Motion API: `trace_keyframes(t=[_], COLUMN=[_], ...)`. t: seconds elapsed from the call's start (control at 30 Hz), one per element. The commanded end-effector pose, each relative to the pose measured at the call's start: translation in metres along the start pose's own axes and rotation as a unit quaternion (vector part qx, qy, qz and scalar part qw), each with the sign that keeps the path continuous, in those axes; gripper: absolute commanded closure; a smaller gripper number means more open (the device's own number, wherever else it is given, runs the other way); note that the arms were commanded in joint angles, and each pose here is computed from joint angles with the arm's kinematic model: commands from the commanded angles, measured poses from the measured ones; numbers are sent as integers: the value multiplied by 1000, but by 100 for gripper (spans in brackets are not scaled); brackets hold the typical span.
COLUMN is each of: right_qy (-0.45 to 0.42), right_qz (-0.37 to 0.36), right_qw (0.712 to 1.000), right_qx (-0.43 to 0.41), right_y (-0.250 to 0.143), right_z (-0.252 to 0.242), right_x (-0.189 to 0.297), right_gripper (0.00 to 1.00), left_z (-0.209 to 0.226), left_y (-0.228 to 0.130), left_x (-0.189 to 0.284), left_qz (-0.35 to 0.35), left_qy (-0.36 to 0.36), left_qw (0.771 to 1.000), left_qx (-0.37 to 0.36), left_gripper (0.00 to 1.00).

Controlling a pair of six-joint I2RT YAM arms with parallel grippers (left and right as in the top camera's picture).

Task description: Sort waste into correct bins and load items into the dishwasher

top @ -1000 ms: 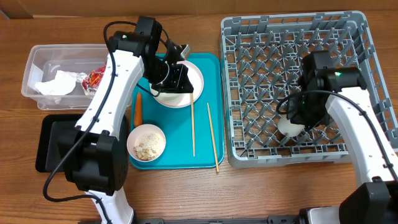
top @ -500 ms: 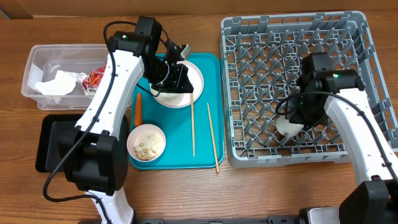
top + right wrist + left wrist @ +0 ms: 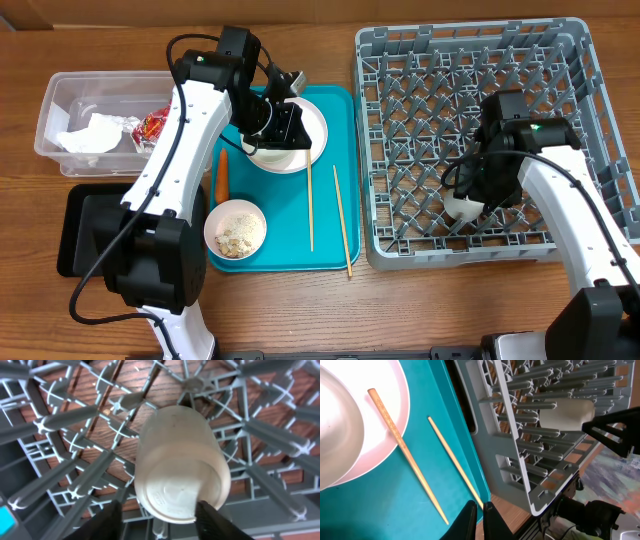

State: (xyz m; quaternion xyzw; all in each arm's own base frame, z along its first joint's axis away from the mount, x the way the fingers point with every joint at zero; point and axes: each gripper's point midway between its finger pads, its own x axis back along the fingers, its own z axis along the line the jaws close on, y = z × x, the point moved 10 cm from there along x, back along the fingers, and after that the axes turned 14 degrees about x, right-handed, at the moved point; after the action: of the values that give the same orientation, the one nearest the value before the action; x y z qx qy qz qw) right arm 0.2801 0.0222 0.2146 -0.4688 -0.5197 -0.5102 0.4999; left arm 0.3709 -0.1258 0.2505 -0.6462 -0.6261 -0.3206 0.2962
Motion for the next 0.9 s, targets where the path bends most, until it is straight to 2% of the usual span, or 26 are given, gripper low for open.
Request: trace_keyframes(t=[0.0,0.23,0.33,0.5,0.6,0.73,0.87], right_qy=[-1,0,1,1,0,0,0], right_qz=[-30,-105,-120,-121,-121,-121,-121], right_qw=[1000,994,993,993,992,992,992], right_qx=[4,20,19,19,19,19,19], right_y=[9,26,27,27,27,27,27], right_z=[1,3,3,3,3,3,3], right_x=[20,84,100,101,101,101,101], right_gripper=[41,21,0,0,0,0,0], left_z=[0,-3,-8,-23,-26,-24,-15], left_y=[2,3,3,-2,-7,-13,-13], left_x=[-1,12,29,71,88,89,85], left_qz=[-1,-23,-56,-133,-164,-155,-154], left_qy=[3,21,63,141,177,190,228], left_qw=[1000,999,996,980,969,966,956], left_qx=[4,12,21,41,60,77,99], left_gripper=[91,90,88,79,59,46,43])
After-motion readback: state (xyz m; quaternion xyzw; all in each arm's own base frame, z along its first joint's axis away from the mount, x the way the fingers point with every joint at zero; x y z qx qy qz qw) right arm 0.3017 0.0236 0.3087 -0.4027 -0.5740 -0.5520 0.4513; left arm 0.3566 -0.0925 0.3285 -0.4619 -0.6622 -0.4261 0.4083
